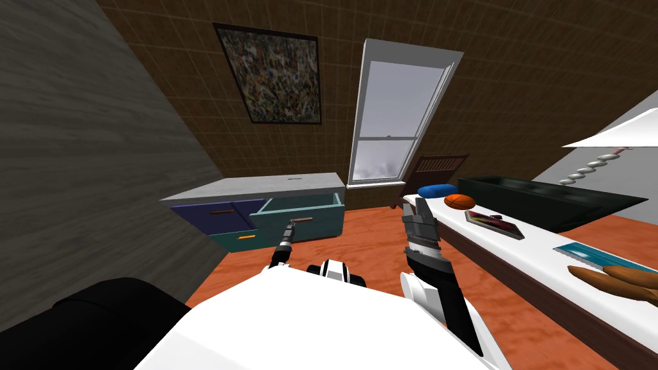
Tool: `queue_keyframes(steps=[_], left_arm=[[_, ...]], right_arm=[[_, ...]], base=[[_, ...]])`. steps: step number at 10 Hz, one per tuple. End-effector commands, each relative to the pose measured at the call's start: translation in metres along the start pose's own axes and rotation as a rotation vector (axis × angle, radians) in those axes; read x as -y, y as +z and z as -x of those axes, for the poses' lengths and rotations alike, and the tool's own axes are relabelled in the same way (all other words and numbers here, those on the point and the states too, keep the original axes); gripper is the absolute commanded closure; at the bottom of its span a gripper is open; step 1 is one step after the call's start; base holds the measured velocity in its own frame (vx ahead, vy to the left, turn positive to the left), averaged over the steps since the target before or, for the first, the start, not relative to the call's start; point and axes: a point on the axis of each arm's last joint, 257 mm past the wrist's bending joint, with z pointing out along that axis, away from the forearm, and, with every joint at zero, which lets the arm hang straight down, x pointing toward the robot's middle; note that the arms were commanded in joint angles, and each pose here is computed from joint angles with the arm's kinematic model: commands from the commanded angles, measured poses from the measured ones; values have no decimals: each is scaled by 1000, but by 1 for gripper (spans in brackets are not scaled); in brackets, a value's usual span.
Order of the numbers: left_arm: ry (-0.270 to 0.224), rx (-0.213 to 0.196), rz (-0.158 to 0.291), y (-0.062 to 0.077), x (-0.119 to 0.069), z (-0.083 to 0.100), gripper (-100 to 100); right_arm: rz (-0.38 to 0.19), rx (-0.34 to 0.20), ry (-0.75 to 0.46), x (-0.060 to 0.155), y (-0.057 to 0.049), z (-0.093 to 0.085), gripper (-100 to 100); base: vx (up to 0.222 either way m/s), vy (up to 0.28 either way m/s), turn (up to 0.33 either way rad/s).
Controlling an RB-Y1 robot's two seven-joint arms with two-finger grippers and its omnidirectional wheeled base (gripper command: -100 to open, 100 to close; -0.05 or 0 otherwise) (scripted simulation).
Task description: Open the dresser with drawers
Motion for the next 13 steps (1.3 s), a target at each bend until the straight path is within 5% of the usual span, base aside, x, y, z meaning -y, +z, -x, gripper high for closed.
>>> queue_keyframes(steps=[1, 9, 10, 11, 13], left_arm=[[1, 1, 0, 11, 14, 7, -100], [2, 1, 0, 34, 49, 21, -100], [1, 0, 12, 31, 40, 19, -100], [0, 0, 18, 31, 39, 19, 0], [0, -1, 26, 29, 35, 19, 0]], right_arm=[[0, 0, 0, 0, 0, 0, 0], [0, 0, 0, 0, 0, 0, 0], [0, 0, 0, 0, 0, 0, 0], [0, 0, 0, 0, 0, 0, 0], [0, 0, 0, 0, 0, 0, 0]], base=[[-38, -24, -1], [-21, -15, -2], [-8, -6, 0], [0, 0, 0], [0, 0, 0]])
